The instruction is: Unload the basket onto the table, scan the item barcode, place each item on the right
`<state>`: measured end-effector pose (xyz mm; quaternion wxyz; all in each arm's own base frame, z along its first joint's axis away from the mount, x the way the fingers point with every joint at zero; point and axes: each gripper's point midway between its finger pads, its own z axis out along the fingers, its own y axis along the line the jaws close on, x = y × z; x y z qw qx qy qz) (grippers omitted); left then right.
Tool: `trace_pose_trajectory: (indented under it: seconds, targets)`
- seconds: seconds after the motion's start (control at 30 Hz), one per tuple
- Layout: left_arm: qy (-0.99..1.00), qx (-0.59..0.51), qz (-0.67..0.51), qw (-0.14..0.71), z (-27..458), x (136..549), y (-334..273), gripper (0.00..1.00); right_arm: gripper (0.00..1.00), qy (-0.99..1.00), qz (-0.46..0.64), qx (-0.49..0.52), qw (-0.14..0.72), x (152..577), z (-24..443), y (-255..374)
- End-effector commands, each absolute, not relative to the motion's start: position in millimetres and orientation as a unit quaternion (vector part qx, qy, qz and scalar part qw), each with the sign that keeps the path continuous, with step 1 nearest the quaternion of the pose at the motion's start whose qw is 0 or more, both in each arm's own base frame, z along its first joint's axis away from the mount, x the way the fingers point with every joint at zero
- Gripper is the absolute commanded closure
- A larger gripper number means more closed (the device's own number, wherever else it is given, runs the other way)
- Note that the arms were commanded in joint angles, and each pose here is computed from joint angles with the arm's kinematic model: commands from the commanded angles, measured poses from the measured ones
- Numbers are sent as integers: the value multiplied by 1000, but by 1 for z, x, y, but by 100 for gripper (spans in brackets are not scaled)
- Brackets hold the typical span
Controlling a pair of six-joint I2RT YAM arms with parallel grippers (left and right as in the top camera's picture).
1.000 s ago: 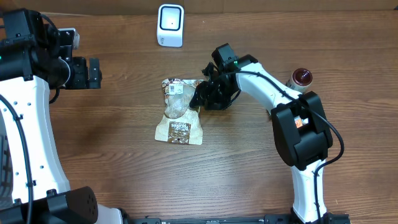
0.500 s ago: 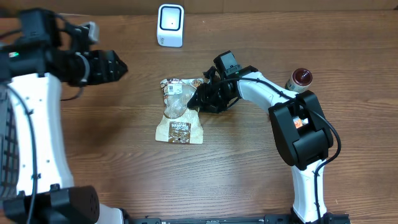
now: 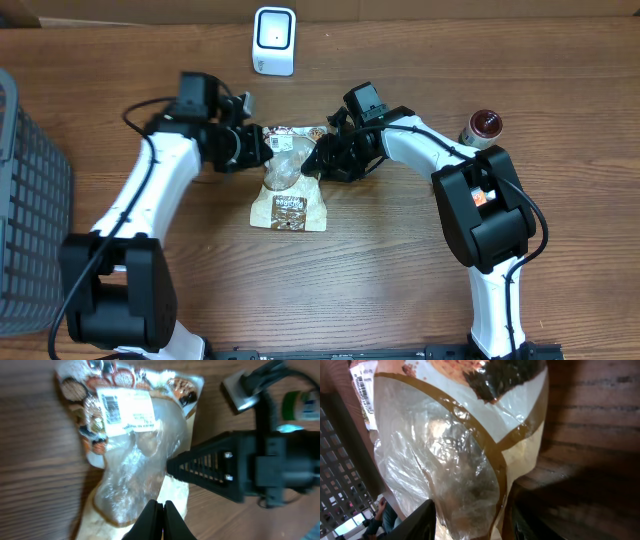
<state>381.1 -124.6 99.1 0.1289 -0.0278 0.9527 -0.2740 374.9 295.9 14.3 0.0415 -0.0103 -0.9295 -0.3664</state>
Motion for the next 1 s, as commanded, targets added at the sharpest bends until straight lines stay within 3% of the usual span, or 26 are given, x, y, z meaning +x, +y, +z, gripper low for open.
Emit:
trace_pose_trajectory:
  seconds: [0.0, 0.3, 0.57, 0.97]
  targets:
    - [961, -64, -234, 130, 79, 378, -120, 96, 55, -933, -356, -18, 53, 368, 5, 291]
    - [962, -54, -199, 179, 52, 392, -114, 94, 56, -933, -355, -19, 55, 368, 5, 291]
    - [945, -16, -283, 165, 32, 400, -146, 96, 59, -933, -354, -20, 57, 367, 5, 290]
    - [960, -45, -176, 213, 16, 424, -101, 96, 59, -933, -353, -20, 58, 366, 5, 290]
